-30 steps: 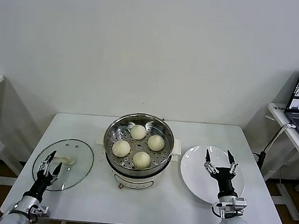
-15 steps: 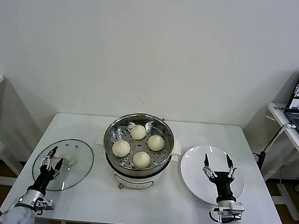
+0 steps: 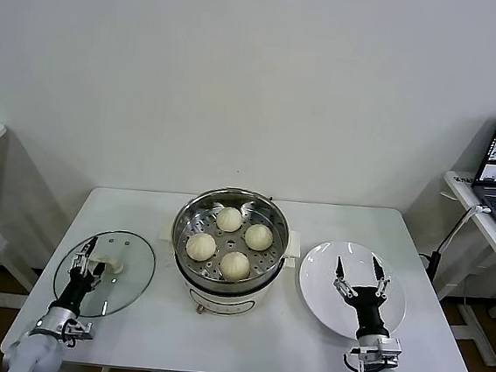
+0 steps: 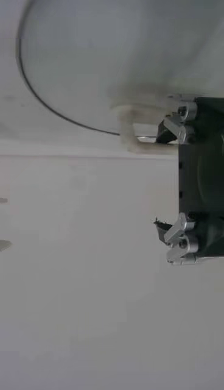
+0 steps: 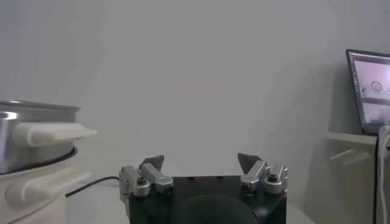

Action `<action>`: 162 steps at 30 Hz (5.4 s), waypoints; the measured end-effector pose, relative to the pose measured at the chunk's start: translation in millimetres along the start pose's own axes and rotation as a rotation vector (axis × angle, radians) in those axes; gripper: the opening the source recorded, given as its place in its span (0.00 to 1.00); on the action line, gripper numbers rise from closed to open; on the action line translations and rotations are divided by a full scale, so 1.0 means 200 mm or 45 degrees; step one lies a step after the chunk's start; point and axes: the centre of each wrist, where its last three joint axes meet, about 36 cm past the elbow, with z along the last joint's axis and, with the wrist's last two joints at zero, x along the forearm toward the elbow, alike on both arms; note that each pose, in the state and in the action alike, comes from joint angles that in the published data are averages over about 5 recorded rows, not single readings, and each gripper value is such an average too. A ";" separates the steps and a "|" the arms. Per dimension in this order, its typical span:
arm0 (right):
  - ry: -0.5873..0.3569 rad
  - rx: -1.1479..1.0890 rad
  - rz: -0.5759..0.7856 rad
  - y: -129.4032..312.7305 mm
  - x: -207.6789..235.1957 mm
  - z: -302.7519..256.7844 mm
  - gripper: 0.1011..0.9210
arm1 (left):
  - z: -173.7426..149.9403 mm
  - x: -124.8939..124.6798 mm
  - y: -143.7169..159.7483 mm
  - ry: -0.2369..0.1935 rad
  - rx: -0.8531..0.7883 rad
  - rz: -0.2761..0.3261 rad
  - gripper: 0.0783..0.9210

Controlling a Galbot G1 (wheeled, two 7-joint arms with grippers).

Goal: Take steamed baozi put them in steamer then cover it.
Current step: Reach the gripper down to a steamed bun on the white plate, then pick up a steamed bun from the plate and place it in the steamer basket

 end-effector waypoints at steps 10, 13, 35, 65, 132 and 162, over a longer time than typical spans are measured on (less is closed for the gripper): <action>-0.011 0.013 -0.013 0.01 0.00 0.00 0.88 | 0.00 -0.03 -0.02 0.018 0.006 0.022 0.80; -0.013 0.016 -0.014 0.01 0.00 0.00 0.88 | 0.01 -0.03 -0.03 0.023 0.008 0.033 0.70; -0.017 0.021 -0.030 0.03 0.01 0.02 0.88 | 0.04 -0.05 -0.05 0.034 0.043 0.084 0.14; -0.004 0.041 -0.004 0.04 -0.05 0.06 0.88 | -0.68 0.05 1.10 0.095 0.220 -0.297 0.14; 0.111 0.096 0.034 0.06 -0.06 0.17 0.88 | -1.86 -0.22 0.98 -0.013 0.054 0.022 0.14; 0.105 0.097 0.031 0.06 -0.08 0.17 0.88 | -1.84 -0.23 0.90 0.003 -0.014 0.035 0.14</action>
